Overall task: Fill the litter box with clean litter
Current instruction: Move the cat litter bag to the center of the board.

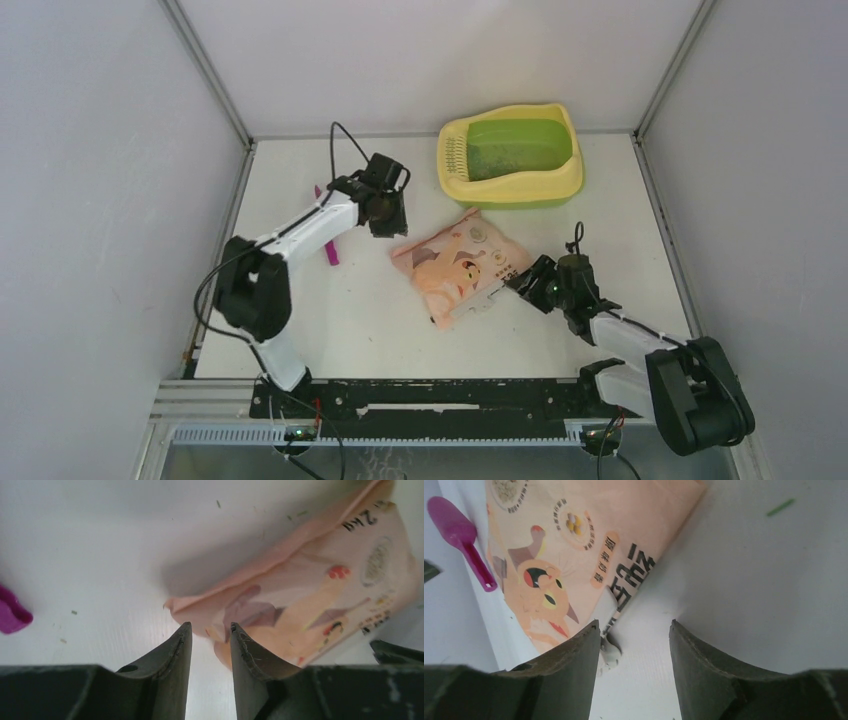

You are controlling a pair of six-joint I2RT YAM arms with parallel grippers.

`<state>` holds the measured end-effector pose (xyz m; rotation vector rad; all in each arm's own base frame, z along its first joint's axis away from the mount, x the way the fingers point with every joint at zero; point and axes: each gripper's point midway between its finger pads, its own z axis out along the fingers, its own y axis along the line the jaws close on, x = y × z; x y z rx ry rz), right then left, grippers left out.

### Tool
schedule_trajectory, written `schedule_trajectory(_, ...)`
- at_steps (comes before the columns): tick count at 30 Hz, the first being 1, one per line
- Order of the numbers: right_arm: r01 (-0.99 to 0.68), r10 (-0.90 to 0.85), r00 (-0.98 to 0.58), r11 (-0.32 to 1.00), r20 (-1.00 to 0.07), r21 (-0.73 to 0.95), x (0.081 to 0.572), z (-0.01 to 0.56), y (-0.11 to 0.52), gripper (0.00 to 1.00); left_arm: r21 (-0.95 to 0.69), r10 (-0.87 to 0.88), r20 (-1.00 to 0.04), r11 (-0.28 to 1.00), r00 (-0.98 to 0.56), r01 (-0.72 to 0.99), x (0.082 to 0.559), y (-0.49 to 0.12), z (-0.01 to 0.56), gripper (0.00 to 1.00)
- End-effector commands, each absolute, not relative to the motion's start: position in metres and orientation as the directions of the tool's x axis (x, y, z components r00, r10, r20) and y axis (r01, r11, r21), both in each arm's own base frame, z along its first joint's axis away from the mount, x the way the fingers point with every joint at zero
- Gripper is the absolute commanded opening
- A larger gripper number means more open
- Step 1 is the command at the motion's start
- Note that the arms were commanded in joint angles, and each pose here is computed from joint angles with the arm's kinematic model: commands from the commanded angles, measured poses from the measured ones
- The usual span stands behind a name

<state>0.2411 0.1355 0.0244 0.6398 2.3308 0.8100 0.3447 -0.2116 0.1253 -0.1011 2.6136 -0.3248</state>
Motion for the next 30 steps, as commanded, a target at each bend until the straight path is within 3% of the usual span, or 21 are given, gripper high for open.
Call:
schedule_trajectory(1, 0.22, 0.633, -0.673, 0.666, -0.383, 0.713, 0.26, 0.029, 0.141, 0.61, -0.189, -0.063, -0.454, 0.982, -0.889, 0.027, 0.374, -0.217, 0.104, 0.38)
schedule_trajectory(8, 0.248, 0.644, -0.673, 0.659, -0.364, 0.71, 0.27, 0.022, 0.146, 0.61, -0.182, -0.027, -0.407, 0.982, -0.913, 0.052, 0.389, -0.231, 0.068, 0.36)
schedule_trajectory(19, 0.19, 0.631, -0.704, 0.609, -0.326, 0.77, 0.284, 0.018, 0.19, 0.57, -0.211, 0.076, -0.367, 0.964, -0.927, 0.163, 0.368, -0.262, 0.046, 0.34)
schedule_trajectory(26, 0.033, 0.648, -0.636, 0.565, -0.419, 0.824, 0.284, 0.053, 0.193, 0.54, -0.21, 0.096, -0.369, 0.96, -0.924, 0.183, 0.362, -0.265, 0.046, 0.33)
schedule_trajectory(30, -0.02, 0.645, -0.603, 0.575, -0.468, 0.818, 0.286, 0.071, 0.189, 0.59, -0.236, 0.102, -0.363, 0.952, -0.926, 0.198, 0.357, -0.273, 0.046, 0.33)
